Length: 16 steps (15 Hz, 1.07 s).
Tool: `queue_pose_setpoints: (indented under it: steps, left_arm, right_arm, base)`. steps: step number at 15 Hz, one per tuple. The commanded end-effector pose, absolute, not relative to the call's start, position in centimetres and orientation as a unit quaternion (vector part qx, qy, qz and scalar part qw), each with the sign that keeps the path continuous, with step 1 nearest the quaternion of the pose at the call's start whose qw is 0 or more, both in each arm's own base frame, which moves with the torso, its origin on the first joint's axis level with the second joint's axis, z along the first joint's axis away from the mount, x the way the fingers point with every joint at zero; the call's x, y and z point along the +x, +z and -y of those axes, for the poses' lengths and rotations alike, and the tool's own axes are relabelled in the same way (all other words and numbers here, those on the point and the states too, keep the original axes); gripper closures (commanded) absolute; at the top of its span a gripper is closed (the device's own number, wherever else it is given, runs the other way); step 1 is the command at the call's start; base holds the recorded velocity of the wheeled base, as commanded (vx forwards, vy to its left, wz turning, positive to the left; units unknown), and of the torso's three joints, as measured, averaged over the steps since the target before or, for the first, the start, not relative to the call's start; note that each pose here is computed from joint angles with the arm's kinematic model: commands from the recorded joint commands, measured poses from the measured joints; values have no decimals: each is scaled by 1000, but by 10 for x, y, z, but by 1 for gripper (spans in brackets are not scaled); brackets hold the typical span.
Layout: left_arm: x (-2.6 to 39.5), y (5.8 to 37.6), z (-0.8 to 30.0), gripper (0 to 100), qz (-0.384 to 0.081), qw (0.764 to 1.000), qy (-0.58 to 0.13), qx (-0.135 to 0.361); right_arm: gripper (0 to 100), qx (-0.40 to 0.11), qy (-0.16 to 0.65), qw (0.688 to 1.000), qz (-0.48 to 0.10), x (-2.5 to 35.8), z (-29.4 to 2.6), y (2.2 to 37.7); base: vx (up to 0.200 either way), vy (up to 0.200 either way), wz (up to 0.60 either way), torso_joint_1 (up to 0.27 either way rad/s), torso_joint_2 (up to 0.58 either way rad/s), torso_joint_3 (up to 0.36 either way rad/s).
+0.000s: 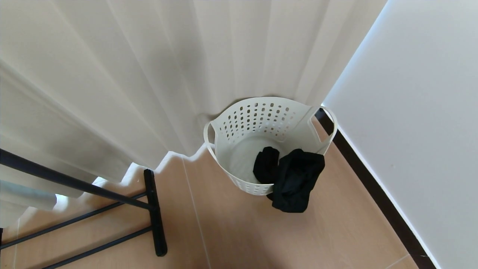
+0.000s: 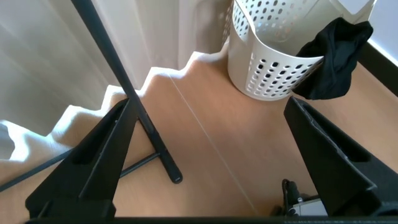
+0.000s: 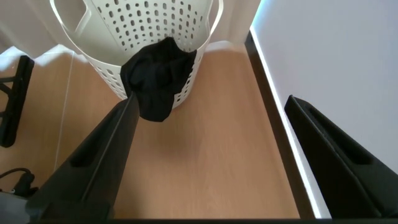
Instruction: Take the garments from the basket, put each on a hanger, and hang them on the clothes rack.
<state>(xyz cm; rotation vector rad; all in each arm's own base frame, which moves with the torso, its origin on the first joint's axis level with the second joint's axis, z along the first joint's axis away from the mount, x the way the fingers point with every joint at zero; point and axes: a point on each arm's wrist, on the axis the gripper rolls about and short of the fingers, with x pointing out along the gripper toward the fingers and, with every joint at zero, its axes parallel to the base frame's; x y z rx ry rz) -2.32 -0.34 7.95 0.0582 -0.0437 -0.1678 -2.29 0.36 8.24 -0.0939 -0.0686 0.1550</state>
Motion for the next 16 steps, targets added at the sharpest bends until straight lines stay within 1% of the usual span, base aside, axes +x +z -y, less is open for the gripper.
queue_pose_setpoints:
  steps: [1, 4, 6, 7, 8, 10, 11, 12, 13, 15, 16]
  left_arm:
    - [-23, 80, 3, 0, 22, 996, -84, 29]
    - [-23, 80, 3, 0, 23, 996, -85, 31]
    - [-23, 80, 3, 0, 23, 996, -84, 29]
    - [-23, 80, 3, 0, 23, 996, -83, 29]
    - [-23, 80, 3, 0, 23, 996, -84, 29]
    - [-23, 80, 3, 0, 23, 996, -84, 29]
    - [-23, 80, 3, 0, 23, 996, -84, 29]
    - [-23, 80, 3, 0, 23, 996, -84, 29]
    - [-23, 80, 3, 0, 24, 996, -83, 29]
    - [-23, 80, 3, 0, 24, 996, -83, 30]
    - [-23, 80, 3, 0, 24, 996, -84, 29]
  right_arm:
    - [0, -48, 78, 995, 34, -23, -4, 82]
    - [0, -45, 74, 996, 31, -23, -3, 82]
    - [0, -44, 72, 996, 13, -21, -3, 80]
    - [0, -49, 103, 993, -41, -13, -3, 81]
    - [0, -59, 141, 985, -82, -4, -4, 87]
    - [0, -66, 195, 970, -133, 21, -8, 119]
    - [0, -84, 217, 961, -152, 35, -12, 134]
    - [0, -108, 232, 953, -163, 45, -16, 141]
    - [0, -171, 256, 933, -188, 73, -24, 153]
    - [0, -238, 284, 902, -219, 113, -41, 162]
    - [0, -255, 287, 895, -229, 127, -50, 165]
  base:
    - [0, 0, 0, 12, 2, -207]
    - [0, 0, 0, -1, -1, -173]
    - [0, 0, 0, 1, 1, -40]
    - [0, 0, 0, 0, 0, 0]
    - [0, 0, 0, 0, 0, 0]
    - [0, 0, 0, 0, 0, 0]
    - [0, 0, 0, 0, 0, 0]
    - [0, 0, 0, 0, 0, 0]
    - [0, 0, 0, 0, 0, 0]
    - [0, 0, 0, 0, 0, 0]
    - [0, 0, 0, 0, 0, 0]
